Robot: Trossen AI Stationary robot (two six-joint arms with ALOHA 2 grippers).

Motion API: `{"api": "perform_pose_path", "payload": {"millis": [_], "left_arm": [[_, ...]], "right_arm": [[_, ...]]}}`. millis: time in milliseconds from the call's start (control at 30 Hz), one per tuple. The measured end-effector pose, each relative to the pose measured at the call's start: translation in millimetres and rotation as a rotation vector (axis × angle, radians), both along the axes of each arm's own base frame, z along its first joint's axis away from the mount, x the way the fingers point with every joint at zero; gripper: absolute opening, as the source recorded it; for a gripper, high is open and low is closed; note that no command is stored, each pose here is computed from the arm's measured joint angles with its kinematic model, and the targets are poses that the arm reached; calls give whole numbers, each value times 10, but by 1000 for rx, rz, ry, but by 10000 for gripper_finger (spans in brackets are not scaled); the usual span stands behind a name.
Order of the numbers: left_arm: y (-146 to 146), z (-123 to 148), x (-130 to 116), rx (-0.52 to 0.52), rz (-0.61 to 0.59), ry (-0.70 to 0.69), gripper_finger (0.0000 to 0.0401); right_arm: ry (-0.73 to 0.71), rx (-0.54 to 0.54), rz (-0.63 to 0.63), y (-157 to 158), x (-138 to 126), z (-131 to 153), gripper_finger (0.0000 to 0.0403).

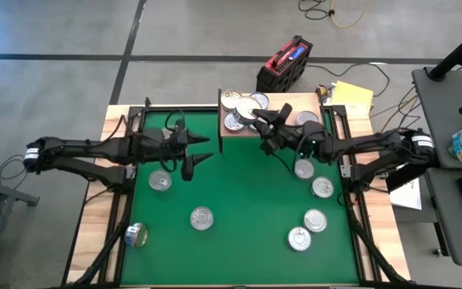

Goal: Stack canned seafood by type on shelf
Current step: Stack the blue/pink tuna can on top of the other blue/pink tuna can on the shelf

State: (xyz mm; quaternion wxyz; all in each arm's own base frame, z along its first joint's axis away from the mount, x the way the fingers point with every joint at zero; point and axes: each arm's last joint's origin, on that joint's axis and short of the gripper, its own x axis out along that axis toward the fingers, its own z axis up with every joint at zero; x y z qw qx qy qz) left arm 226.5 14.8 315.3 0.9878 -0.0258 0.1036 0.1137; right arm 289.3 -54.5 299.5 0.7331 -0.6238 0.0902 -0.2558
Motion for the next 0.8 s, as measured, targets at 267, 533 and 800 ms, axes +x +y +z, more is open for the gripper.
{"api": "perform_pose_path", "payload": {"millis": [267,533,800], "left_arm": [[-124,-3,-8,8,-33,9,232],[-225,1,-59,38,-7,28,232],[-352,9,-105,34,-53,33,232]], "right_arm": [[28,0,-48,-193,216,-30,196],[41,0,-101,-413,347,-48,190],[24,25,-55,-631,319,-58,194]]}}
